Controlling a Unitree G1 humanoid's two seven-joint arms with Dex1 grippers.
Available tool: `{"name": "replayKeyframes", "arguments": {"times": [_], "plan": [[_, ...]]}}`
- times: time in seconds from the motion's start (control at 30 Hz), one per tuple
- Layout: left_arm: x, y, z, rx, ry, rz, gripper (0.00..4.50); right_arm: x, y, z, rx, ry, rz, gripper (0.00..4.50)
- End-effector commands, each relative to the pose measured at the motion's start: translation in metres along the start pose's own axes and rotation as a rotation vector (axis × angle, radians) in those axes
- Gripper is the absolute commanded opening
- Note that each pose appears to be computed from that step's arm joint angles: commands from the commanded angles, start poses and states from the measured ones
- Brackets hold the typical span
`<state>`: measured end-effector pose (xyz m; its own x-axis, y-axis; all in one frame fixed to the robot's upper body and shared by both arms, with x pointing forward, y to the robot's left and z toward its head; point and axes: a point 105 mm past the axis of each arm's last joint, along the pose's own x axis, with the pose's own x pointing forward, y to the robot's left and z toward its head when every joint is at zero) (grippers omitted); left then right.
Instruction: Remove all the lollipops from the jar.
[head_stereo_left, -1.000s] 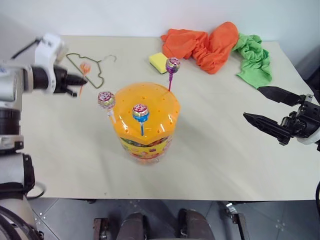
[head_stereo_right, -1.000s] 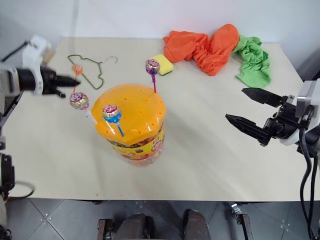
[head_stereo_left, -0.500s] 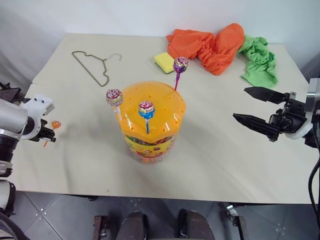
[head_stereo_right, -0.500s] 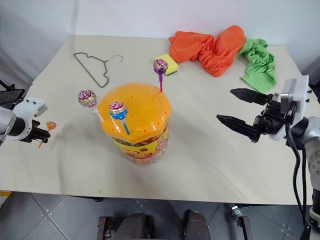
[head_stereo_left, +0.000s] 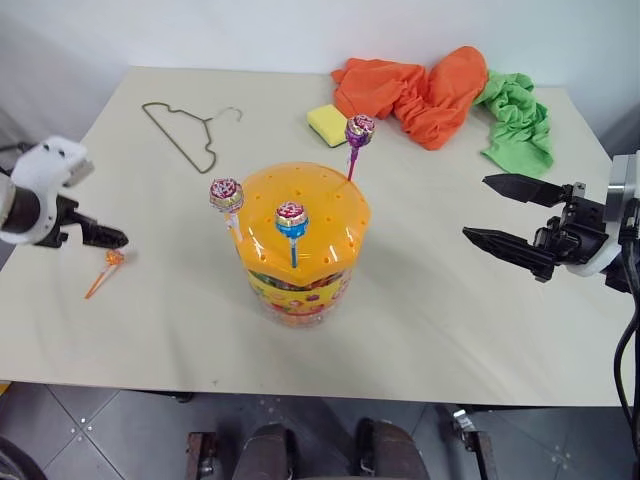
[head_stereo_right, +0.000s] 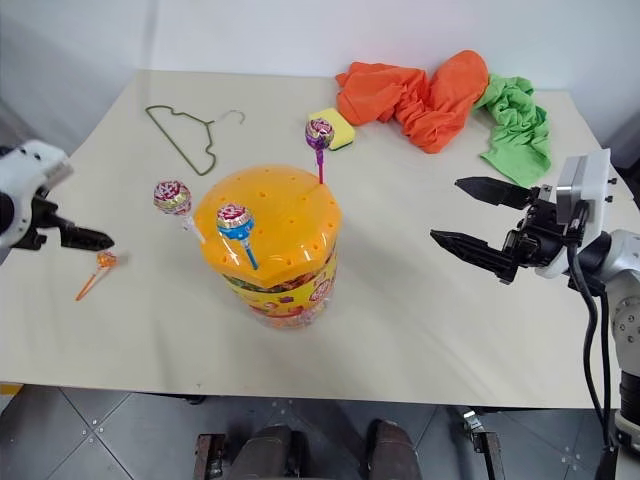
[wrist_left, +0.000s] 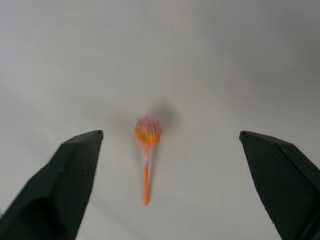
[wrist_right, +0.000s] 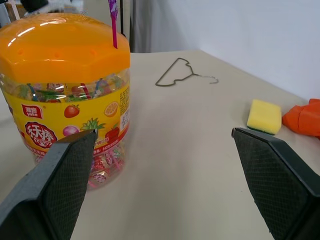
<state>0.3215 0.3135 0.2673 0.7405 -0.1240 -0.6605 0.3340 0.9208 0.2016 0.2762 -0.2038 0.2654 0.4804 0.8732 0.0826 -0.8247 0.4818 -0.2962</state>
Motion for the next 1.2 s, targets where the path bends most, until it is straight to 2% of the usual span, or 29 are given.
{"name": "replayKeyframes", "arguments": {"times": [0.03,0.17,0.23,0.27,0.37,0.5,0.6,0.73,0.93,1.17,1.2], "plan": [[-0.016,-0.013,0.023,0.062,-0.169,-0.108,4.49,-0.006,-0.002,0.016,-0.064,-0.018,-0.013,4.50],[-0.031,-0.053,0.049,0.220,-0.541,-0.427,4.49,-0.009,-0.001,0.018,-0.071,-0.014,-0.016,4.50],[-0.040,-0.071,0.049,0.300,-0.684,-0.596,4.49,-0.010,-0.001,0.018,-0.073,-0.012,-0.019,4.50],[-0.050,-0.085,0.044,0.398,-0.777,-0.742,4.49,-0.011,0.000,0.019,-0.075,-0.011,-0.020,4.50],[-0.057,-0.102,0.032,0.521,-0.879,-0.957,4.49,-0.012,0.003,0.022,-0.075,-0.010,-0.008,4.50],[-0.055,-0.115,0.035,0.584,-0.919,-1.071,4.49,-0.010,0.019,0.028,-0.062,-0.022,0.070,4.50],[-0.055,-0.127,0.041,0.607,-0.953,-1.159,4.49,-0.005,0.047,0.032,-0.053,-0.018,0.179,4.50],[-0.049,-0.140,0.042,0.626,-0.917,-1.237,4.49,-0.004,0.075,0.032,-0.043,0.004,0.283,4.50],[-0.037,-0.152,0.043,0.652,-0.862,-1.286,4.49,0.000,0.087,0.044,-0.056,-0.040,0.291,4.50],[-0.038,-0.163,0.048,0.676,-0.871,-1.353,4.49,0.006,0.082,0.054,-0.087,-0.079,0.233,4.50],[-0.040,-0.164,0.047,0.678,-0.869,-1.362,4.30,0.006,0.081,0.054,-0.092,-0.081,0.221,4.50]]}}
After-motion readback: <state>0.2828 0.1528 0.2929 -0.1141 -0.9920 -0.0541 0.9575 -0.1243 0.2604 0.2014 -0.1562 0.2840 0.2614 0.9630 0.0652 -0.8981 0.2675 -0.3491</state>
